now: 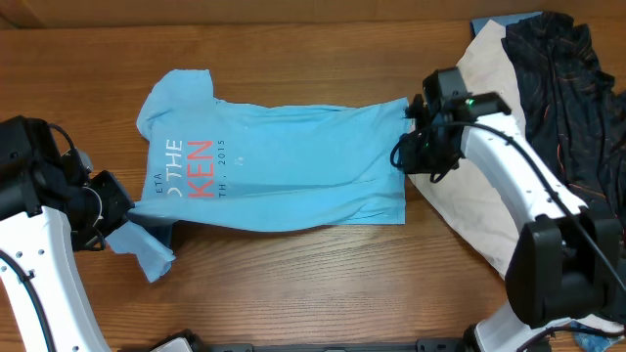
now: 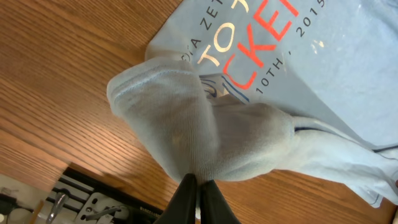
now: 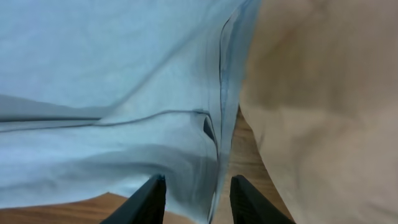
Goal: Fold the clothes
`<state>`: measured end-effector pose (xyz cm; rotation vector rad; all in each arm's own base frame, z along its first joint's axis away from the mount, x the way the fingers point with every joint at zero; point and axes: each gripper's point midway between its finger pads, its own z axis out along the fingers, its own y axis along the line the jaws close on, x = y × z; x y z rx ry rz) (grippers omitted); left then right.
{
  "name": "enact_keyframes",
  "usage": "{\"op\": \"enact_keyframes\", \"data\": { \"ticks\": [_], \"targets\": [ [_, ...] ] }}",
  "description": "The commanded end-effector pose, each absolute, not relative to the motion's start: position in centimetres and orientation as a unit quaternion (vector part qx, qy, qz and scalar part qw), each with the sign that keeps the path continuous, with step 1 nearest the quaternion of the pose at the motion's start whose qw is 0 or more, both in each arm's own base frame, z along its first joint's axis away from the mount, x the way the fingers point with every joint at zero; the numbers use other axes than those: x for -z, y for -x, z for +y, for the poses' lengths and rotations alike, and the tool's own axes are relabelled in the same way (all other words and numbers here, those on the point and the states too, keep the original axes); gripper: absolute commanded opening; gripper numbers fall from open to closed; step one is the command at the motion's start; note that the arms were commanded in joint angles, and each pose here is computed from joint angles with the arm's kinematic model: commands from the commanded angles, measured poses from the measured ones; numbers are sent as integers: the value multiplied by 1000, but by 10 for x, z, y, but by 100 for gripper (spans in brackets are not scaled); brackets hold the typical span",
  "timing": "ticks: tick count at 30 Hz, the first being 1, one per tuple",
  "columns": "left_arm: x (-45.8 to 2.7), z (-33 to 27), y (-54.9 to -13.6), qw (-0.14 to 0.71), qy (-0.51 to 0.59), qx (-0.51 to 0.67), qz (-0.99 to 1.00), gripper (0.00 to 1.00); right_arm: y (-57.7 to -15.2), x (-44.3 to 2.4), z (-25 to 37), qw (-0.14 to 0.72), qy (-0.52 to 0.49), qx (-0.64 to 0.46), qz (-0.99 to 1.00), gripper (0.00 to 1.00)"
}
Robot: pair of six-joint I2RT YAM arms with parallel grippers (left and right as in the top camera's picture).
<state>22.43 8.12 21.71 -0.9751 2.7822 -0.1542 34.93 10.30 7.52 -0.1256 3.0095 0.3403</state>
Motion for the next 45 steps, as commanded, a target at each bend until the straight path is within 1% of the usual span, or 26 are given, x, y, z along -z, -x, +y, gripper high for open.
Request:
{"op": "enact_keyframes", "data": {
  "ticks": [1, 5, 6, 11, 19, 22, 25, 29, 31, 32, 33, 34, 36, 40, 41, 45],
  "targets": [
    [-215, 82, -224, 93, 320, 56, 941, 5, -341, -56, 107, 46, 42, -128, 990, 38],
    [-215, 82, -224, 93, 320, 56, 941, 5, -338, -44, 107, 48, 42, -128, 990, 37],
    [-215, 82, -225, 93, 321, 56, 941, 5, -339, -42, 107, 52, 43, -129, 989, 35],
    [-215, 82, -225, 93, 320, 56, 941, 5, -344, -33, 109, 63, 44, -133, 988, 33],
    [-216, 82, -225, 94, 320, 55, 941, 6, -346, -16, 112, 52, 43, -139, 988, 33],
    [-216, 82, -225, 94, 320, 55, 941, 6, -348, -11, 112, 51, 43, -139, 988, 37],
    [-216, 82, -225, 94, 320, 55, 941, 6, -348, -5, 112, 46, 43, -139, 988, 37],
    [-216, 82, -225, 94, 320, 55, 941, 6, -342, 4, 120, 25, 42, -161, 986, 33],
    [-216, 82, -225, 94, 320, 55, 941, 6, -341, 7, 121, 20, 43, -161, 986, 29],
    [-216, 82, -225, 94, 320, 55, 941, 6, -341, 7, 121, 20, 43, -160, 986, 25],
    [-216, 82, -225, 94, 320, 55, 941, 6, -342, 7, 121, 22, 44, -160, 986, 16],
    [-216, 82, -225, 94, 320, 55, 941, 6, -343, 7, 121, 25, 40, -160, 986, 13],
    [-216, 82, -225, 94, 320, 55, 941, 6, -344, 7, 120, 24, 28, -157, 987, 13],
    [-216, 82, -225, 94, 320, 55, 941, 6, -344, 0, 110, 15, 9, -126, 992, 6],
    [-216, 82, -225, 94, 320, 55, 941, 6, -347, -9, 104, 17, -2, -106, 994, 4],
    [-216, 82, -225, 95, 320, 55, 941, 6, -359, -46, 100, 42, 0, -93, 995, 4]
  ]
}}
